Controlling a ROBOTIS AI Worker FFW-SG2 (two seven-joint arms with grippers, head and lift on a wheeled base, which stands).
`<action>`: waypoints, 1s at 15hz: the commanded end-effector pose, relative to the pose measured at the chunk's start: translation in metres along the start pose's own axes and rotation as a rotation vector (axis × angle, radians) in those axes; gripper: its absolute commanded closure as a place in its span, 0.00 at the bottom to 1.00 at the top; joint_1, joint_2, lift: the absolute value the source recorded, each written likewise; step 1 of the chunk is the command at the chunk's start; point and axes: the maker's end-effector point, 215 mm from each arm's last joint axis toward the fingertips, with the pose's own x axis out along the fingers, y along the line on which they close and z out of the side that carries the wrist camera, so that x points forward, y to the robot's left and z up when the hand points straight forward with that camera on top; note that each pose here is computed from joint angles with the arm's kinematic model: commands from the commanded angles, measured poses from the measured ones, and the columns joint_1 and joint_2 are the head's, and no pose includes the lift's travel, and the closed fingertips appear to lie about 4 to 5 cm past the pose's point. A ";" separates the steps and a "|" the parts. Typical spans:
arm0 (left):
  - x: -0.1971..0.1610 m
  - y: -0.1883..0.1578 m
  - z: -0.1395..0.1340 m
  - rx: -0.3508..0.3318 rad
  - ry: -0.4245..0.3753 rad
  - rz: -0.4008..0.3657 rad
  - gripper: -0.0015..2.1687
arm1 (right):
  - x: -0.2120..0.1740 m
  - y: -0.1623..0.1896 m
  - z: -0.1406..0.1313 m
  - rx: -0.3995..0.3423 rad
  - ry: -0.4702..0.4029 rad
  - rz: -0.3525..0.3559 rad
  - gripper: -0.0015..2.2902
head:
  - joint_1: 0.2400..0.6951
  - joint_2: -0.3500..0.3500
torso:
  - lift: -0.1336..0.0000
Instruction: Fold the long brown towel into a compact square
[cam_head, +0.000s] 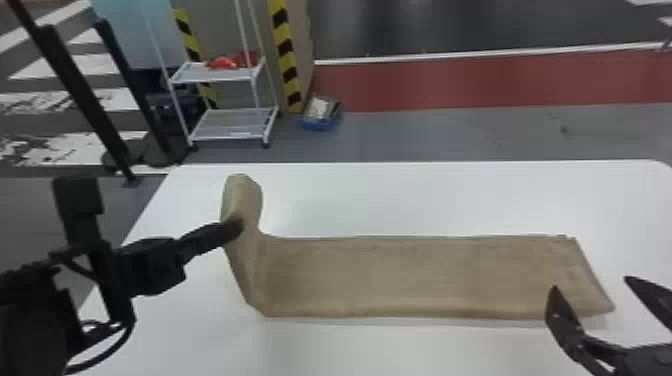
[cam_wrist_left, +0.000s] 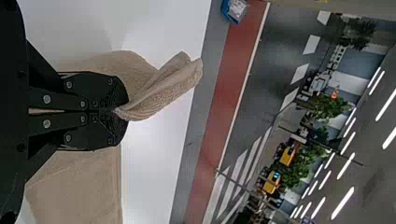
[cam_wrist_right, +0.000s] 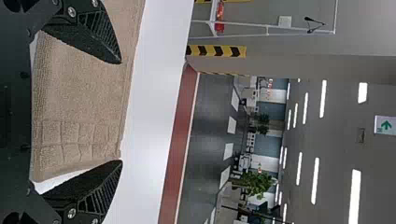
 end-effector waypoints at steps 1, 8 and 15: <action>0.028 -0.083 -0.022 0.093 0.094 -0.073 0.99 | -0.008 -0.012 0.002 0.009 -0.008 -0.021 0.06 | 1.00 0.64 | 0.08; 0.112 -0.153 -0.063 0.368 0.200 0.041 0.99 | -0.023 -0.036 0.005 0.054 -0.029 -0.042 0.06 | 1.00 0.22 | 0.08; 0.115 -0.225 -0.115 0.425 0.242 -0.101 0.02 | -0.021 -0.036 0.003 0.068 -0.028 -0.042 0.06 | 1.00 0.04 | 0.08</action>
